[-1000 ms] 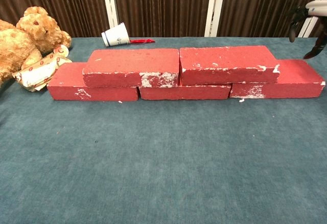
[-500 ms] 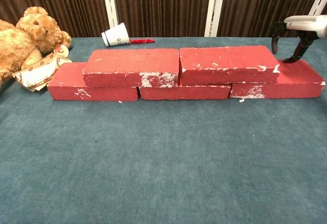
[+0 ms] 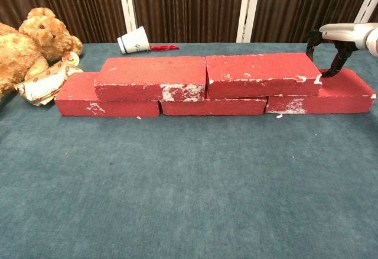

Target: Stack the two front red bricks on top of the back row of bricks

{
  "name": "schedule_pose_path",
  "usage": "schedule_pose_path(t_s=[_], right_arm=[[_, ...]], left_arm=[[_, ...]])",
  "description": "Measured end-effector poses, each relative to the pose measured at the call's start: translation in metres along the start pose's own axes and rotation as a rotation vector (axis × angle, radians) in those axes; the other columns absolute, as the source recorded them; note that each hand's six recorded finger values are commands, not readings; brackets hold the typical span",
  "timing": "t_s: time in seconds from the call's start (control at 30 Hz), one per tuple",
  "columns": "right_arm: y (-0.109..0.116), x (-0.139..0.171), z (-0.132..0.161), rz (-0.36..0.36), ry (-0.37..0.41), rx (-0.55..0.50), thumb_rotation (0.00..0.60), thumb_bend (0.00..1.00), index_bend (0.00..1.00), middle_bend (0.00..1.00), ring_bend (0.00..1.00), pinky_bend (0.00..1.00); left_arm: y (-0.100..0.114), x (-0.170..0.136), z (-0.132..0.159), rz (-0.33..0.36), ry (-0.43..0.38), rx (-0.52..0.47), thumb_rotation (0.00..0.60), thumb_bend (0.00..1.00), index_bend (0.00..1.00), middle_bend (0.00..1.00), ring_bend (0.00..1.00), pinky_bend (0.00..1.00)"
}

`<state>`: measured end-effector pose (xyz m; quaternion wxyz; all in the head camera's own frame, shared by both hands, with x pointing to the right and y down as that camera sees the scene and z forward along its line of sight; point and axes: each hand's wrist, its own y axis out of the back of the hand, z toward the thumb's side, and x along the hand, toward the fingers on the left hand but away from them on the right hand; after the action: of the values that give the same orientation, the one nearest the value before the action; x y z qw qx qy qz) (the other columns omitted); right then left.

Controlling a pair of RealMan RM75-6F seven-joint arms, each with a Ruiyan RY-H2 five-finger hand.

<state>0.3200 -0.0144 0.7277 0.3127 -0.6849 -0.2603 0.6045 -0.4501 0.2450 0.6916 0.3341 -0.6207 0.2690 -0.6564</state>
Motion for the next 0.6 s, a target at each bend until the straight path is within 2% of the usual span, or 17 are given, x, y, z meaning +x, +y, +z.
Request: schedule_pose_path(t_s=[0.43,0.57,0.6], right_arm=[[-0.0014,0.0022,0.0058,0.002,0.008,0.006,0.600,0.37,0.58,0.04,0.00,0.07],[0.0009,0.0056,0.0017,-0.008,-0.003,0.005,0.600,0.37,0.48,0.04,0.00,0.07],[0.0017,0.0071,0.0006,-0.011,-0.005,0.003,0.600,0.37,0.40,0.04,0.00,0.07]], left_arm=[[0.0004,0.0002,0.0001,-0.003,-0.002,-0.004,0.600,0.35,0.00,0.00,0.00,0.00],[0.0017,-0.0004,-0.0002,0.002,-0.001,-0.007,0.600,0.35,0.00,0.00,0.00,0.00],[0.0022,-0.0005,-0.0002,0.004,-0.001,-0.007,0.600,0.35,0.00,0.00,0.00,0.00]])
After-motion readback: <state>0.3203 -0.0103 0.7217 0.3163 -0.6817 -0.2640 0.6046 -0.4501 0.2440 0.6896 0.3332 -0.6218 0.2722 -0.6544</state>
